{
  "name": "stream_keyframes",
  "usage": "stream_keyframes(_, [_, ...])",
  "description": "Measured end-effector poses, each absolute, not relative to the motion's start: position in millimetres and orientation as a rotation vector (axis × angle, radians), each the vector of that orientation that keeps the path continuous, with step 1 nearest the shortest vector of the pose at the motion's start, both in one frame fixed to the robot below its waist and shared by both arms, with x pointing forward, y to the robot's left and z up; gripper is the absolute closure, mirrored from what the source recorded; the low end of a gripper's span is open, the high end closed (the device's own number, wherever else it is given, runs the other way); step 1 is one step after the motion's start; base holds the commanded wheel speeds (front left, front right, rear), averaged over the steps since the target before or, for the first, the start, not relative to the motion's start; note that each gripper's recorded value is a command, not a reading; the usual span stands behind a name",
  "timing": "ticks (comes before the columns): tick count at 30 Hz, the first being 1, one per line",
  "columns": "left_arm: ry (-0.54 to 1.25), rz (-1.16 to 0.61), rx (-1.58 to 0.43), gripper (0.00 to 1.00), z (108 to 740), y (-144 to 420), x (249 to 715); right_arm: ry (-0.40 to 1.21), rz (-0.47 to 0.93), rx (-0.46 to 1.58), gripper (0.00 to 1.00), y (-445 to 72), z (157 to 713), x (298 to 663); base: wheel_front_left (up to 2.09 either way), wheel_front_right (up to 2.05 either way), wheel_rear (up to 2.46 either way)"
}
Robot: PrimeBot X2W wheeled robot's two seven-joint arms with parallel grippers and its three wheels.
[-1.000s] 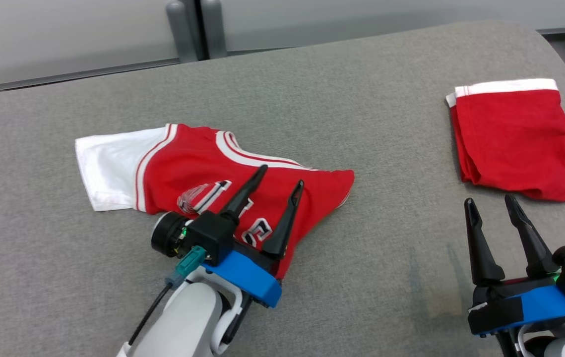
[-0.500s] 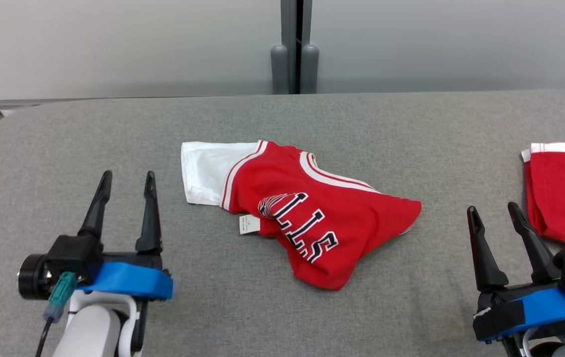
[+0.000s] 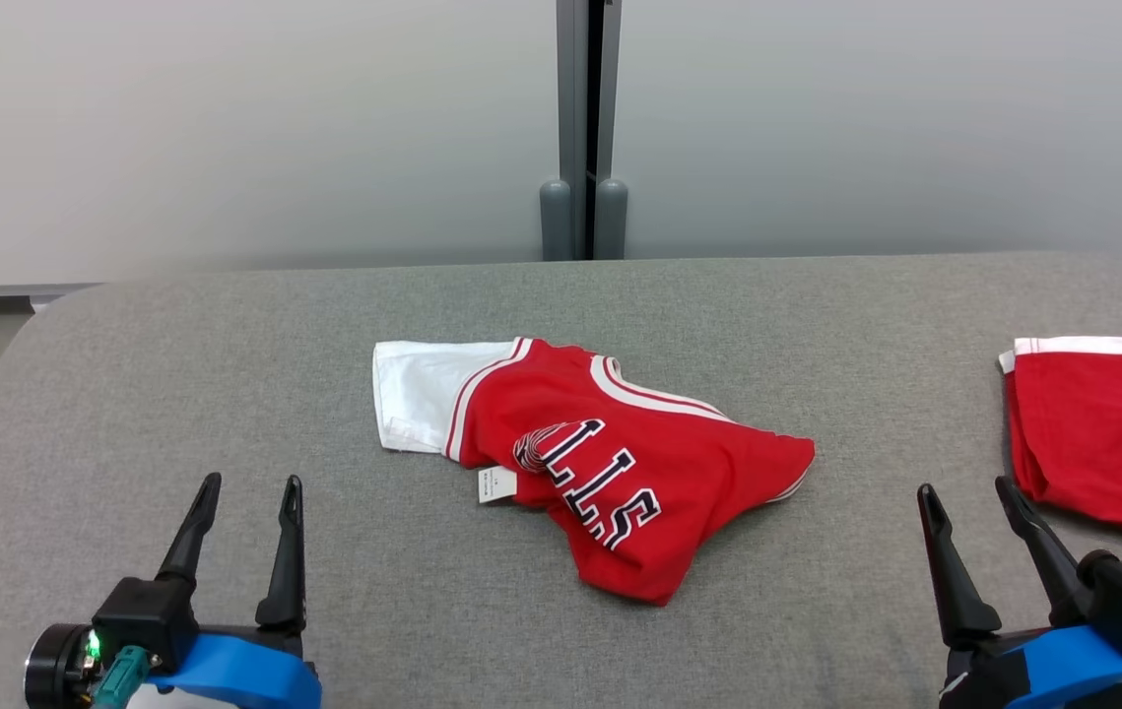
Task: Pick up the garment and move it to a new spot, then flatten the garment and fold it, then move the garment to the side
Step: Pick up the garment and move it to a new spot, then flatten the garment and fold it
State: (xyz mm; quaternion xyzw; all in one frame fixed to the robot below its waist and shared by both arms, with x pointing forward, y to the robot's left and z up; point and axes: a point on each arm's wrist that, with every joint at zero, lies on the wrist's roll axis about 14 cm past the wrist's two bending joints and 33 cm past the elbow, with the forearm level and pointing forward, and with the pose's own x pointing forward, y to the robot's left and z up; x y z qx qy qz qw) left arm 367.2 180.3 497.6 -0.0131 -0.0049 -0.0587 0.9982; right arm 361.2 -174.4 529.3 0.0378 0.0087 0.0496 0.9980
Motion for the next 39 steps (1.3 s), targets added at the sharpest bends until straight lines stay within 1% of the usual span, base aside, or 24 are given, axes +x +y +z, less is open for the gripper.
stream_keyframes(7, [0.002,-0.137,-0.023,0.00,497.4,176.1,357.6,0.024,0.079,0.067,0.00,-181.3,530.8,347.4,0.00,0.00,0.00])
stream_keyframes(27, [0.006,-0.134,-0.033,0.00,496.8,176.0,357.4,0.043,0.079,0.066,0.00,-181.2,527.2,350.5,0.00,0.00,0.00])
stream_keyframes(33, [-0.015,-0.143,-0.043,0.00,501.7,171.7,375.5,0.123,0.104,0.050,0.00,-180.9,502.5,369.0,0.00,0.00,0.00])
stream_keyframes(39, [-0.020,-0.152,-0.054,0.00,497.3,166.3,401.9,0.205,0.153,0.049,0.00,-170.7,469.4,405.3,0.00,0.00,0.00])
